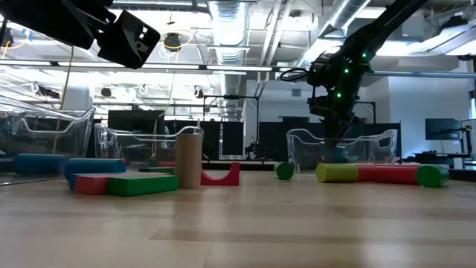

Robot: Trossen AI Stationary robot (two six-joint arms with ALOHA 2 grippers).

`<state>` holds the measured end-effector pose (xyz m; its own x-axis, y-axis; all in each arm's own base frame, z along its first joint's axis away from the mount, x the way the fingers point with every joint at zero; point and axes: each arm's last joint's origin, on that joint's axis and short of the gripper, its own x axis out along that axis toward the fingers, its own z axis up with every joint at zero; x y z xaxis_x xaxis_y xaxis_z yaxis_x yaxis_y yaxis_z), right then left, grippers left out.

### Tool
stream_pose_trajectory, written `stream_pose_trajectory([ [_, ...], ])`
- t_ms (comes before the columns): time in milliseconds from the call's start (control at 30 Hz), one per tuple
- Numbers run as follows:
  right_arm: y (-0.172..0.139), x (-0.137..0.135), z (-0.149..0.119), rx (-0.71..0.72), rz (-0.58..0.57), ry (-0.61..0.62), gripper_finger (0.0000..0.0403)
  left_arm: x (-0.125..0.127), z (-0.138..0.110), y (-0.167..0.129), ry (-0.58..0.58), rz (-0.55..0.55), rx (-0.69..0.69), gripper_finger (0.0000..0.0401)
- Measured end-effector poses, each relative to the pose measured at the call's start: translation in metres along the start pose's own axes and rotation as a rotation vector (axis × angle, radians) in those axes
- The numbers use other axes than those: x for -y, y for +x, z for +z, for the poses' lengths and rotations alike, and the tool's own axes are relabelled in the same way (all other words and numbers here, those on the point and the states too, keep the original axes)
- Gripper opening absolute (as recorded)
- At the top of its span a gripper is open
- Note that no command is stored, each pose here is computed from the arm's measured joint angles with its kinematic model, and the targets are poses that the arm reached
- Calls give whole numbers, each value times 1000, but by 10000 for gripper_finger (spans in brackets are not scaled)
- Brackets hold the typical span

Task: Sort blocks by size
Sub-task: Put the blue arch block into the top right transparent bin

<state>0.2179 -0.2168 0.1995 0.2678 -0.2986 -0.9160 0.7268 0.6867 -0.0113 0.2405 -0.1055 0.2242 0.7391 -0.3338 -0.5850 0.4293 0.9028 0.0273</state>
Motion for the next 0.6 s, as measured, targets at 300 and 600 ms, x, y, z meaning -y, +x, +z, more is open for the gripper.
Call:
stream_pose_trajectory([
  [300,0,0,0,0,2,1,66,-1,0,0,-2,41,0,200],
  [600,0,-3,0,1,6,-5,66,-1,0,0,-11,42,0,200],
])
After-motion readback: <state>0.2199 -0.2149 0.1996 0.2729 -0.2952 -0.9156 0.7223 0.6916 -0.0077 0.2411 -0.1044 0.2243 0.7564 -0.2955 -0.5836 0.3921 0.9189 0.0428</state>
